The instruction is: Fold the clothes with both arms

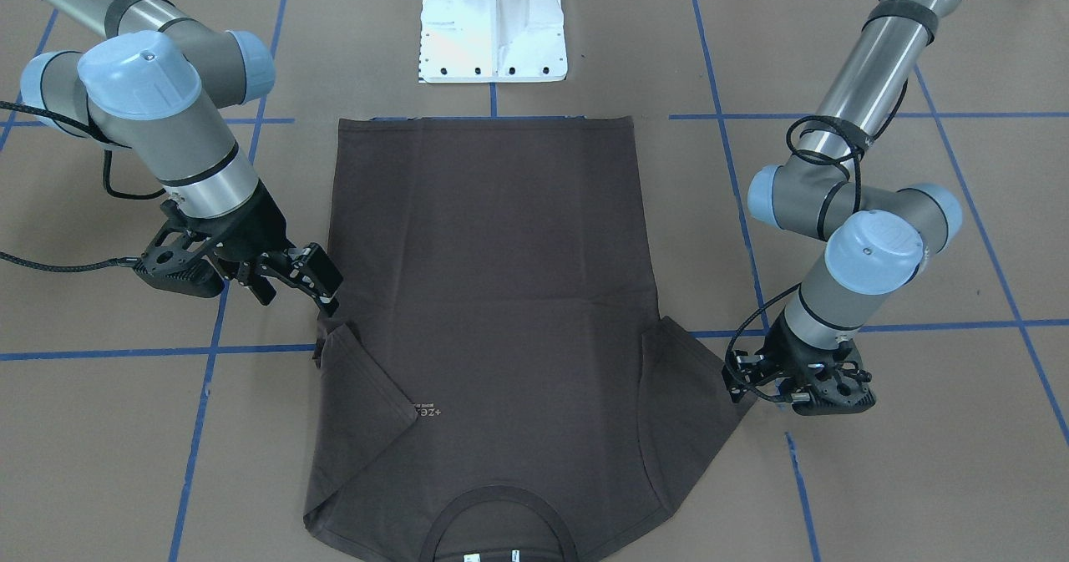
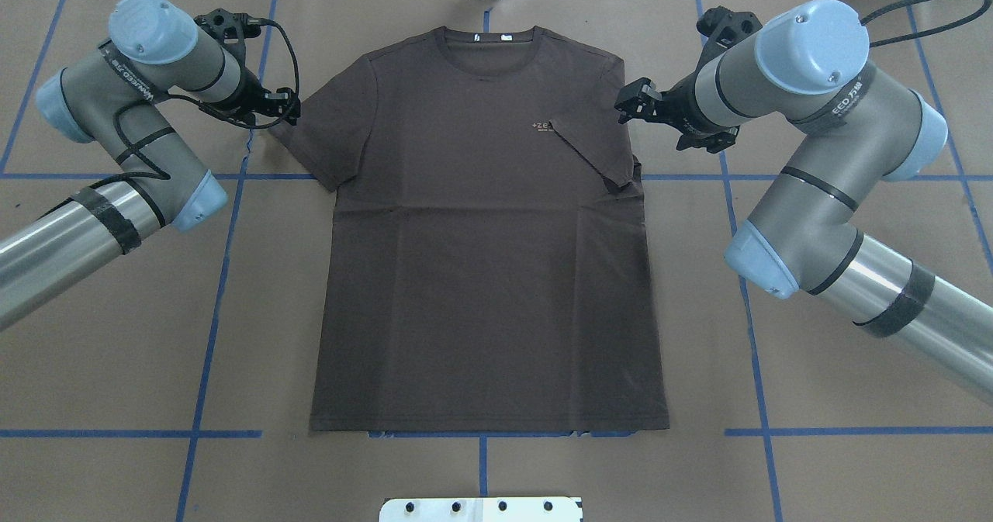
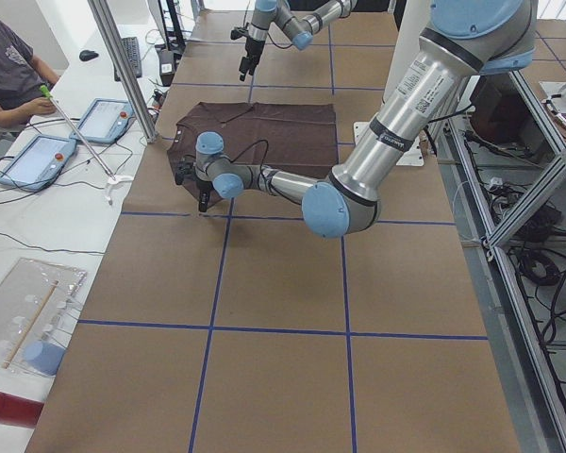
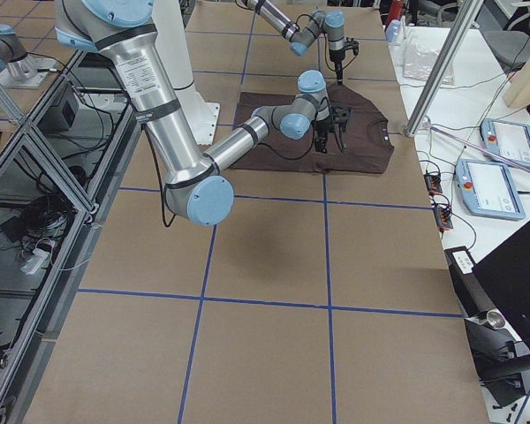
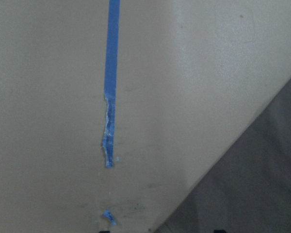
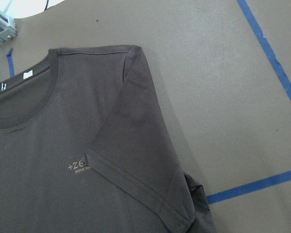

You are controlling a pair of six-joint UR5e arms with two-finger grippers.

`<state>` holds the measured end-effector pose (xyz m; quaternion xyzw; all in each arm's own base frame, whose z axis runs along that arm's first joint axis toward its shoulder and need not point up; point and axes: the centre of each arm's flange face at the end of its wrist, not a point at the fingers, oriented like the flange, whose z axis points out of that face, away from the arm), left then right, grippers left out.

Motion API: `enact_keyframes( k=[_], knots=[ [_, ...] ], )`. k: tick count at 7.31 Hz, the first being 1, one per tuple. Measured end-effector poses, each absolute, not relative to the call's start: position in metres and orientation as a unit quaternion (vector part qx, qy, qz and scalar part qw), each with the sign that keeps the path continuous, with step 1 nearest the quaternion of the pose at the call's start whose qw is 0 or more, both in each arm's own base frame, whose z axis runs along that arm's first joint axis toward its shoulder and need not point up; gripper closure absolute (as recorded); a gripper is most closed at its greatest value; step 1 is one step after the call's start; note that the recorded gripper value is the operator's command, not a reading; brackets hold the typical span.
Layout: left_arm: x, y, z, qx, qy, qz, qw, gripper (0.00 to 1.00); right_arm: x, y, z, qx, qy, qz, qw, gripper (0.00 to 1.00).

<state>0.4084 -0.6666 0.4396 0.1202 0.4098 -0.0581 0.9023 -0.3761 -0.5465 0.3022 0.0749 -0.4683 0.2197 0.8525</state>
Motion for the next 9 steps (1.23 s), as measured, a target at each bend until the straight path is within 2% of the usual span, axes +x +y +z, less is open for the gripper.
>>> enact_keyframes(
  k=[1,2,3,4,7,9],
  knots=[
    [0.411,-0.666,0.441,0.119,0.409,-0.057,0.903,0.58,-0.375,-0.547,0.303,0.075,-0.468,0.220,0.852,0.00],
    [0.412,-0.665,0.441,0.119,0.409,-0.056,0.903,0.70,-0.374,-0.546,0.302,0.075,-0.469,0.220,0.852,0.00],
    [0.412,-0.665,0.442,0.119,0.409,-0.056,0.903,0.94,-0.372,-0.546,0.301,0.076,-0.470,0.221,0.851,0.00],
    [0.412,-0.665,0.441,0.119,0.409,-0.055,0.903,1.00,-0.368,-0.547,0.299,0.077,-0.472,0.222,0.850,0.00],
    [0.413,-0.665,0.427,0.123,0.416,-0.051,0.899,1.00,-0.360,-0.549,0.297,0.078,-0.475,0.224,0.847,0.00],
    [0.416,-0.667,0.382,0.133,0.437,-0.056,0.888,1.00,-0.358,-0.549,0.296,0.079,-0.476,0.224,0.847,0.00]
  ],
)
